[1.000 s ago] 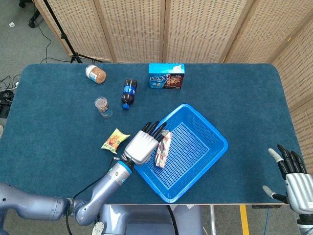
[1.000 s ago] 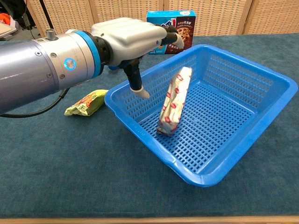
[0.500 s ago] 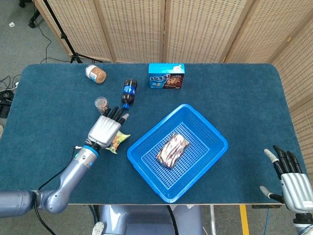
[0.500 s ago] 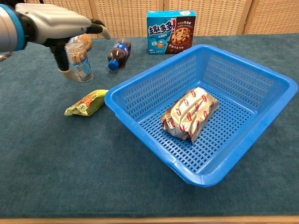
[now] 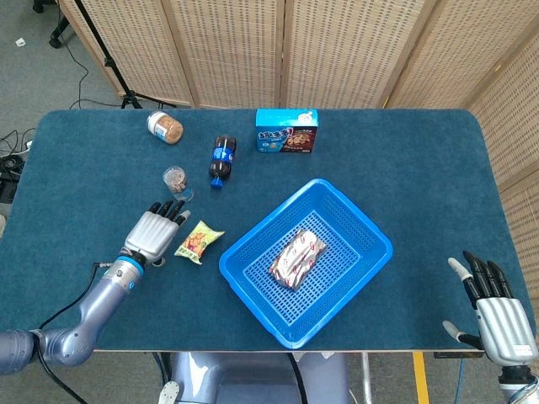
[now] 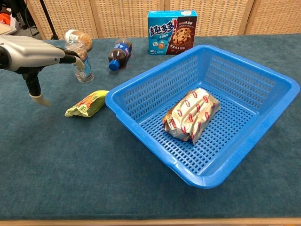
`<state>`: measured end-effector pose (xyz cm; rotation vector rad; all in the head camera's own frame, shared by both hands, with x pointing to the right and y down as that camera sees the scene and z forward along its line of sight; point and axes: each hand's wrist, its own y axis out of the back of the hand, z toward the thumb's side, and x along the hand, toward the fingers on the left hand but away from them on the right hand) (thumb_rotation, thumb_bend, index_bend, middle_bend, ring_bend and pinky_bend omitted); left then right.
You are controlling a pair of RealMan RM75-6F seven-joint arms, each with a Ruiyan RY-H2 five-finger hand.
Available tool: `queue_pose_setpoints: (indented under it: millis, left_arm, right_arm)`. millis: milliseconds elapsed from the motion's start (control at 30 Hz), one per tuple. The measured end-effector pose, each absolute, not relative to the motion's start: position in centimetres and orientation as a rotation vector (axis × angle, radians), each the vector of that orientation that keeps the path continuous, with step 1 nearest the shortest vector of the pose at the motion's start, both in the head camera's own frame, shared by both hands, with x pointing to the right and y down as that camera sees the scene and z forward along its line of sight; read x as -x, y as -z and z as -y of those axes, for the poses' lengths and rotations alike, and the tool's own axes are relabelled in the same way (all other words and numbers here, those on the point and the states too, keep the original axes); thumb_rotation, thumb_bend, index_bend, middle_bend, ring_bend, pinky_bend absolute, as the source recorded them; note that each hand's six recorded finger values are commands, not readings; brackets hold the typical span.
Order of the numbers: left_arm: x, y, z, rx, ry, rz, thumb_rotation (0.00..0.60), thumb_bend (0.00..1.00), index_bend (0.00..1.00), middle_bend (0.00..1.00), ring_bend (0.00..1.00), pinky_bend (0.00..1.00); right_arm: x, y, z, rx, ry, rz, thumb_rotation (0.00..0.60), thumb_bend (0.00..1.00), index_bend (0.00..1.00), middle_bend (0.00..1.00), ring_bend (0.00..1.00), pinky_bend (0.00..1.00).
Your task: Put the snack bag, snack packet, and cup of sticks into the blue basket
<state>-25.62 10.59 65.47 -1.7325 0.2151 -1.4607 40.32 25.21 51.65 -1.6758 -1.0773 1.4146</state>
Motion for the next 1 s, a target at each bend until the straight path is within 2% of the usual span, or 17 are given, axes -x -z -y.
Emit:
queue_pose_setpoints:
  millis: [667, 767, 900, 1000]
  left_arm:
    - [21.4, -70.0, -12.4, 1.776, 1.410, -0.188, 0.600, 0.11, 0.00, 0.00, 0.00, 0.14]
    - [21.2, -70.6, -12.5, 1.770, 1.420, -0.188, 0.600, 0.13, 0.03, 0.00, 0.00, 0.14]
    - [21.3, -71.3, -12.6, 1.751, 1.429, -0.199, 0.600, 0.18, 0.18, 0.00, 0.02, 0.16]
    - [21.2, -71.4, -12.4, 1.734, 1.414, -0.235, 0.600, 0.23, 0.34, 0.05, 0.11, 0.24]
  right_arm:
    - [-40.4, -51.4, -25.1, 1.693, -1.399, 1.093, 0.600, 0.13, 0.09, 0.00, 0.00, 0.00]
    - [-40.5, -51.4, -25.1, 1.693, -1.399, 1.096, 0.600, 0.13, 0.09, 0.00, 0.00, 0.00]
    - [-40.5, -51.5, -25.1, 1.694, -1.401, 1.096, 0.600, 0.13, 0.09, 0.00, 0.00, 0.00]
    - [-40.5, -51.5, -25.1, 1.696, -1.402, 1.095, 0.600, 0.13, 0.09, 0.00, 0.00, 0.00]
